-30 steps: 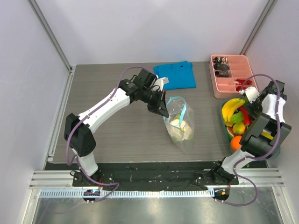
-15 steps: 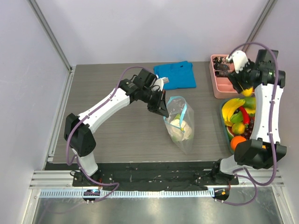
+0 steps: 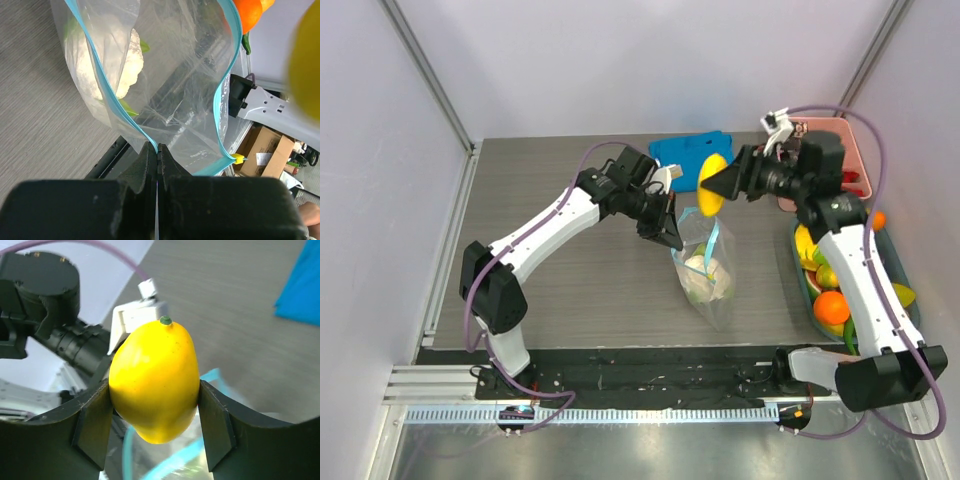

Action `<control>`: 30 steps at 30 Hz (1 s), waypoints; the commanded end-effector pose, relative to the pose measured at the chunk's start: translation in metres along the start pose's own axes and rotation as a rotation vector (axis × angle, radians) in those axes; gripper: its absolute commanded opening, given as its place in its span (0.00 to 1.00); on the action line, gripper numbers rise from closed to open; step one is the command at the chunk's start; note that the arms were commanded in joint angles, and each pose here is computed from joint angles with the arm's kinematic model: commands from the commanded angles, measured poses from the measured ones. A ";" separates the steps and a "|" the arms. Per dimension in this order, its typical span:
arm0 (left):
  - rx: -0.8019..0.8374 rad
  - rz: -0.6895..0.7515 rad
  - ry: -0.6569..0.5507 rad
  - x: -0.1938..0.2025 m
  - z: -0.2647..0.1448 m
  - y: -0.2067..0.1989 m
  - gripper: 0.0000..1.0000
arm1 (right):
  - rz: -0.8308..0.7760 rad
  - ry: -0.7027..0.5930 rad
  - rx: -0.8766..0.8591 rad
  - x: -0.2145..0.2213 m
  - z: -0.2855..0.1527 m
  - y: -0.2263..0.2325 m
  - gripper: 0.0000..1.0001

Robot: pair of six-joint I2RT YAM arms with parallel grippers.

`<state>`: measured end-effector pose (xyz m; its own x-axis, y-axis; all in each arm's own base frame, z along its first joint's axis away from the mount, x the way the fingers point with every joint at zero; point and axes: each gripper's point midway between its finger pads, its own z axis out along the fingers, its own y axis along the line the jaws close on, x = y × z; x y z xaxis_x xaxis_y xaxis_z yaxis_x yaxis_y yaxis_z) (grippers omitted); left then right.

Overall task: Place the food in the zip-top bag and seal the zipper
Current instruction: Place the fake fruit in the zipper food storage bag.

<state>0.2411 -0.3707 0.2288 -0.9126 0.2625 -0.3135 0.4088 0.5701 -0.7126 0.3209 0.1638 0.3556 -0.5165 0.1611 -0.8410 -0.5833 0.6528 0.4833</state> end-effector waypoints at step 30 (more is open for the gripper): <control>0.114 0.210 -0.156 -0.026 -0.046 -0.074 0.00 | 0.004 0.326 -0.072 0.129 -0.047 0.060 0.71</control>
<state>0.2417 -0.3852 0.2738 -0.8645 0.2572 -0.4319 0.5018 0.4911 -0.7121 0.2080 0.1852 0.2784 -0.6728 -0.0271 -0.7393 -0.5734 0.6505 0.4980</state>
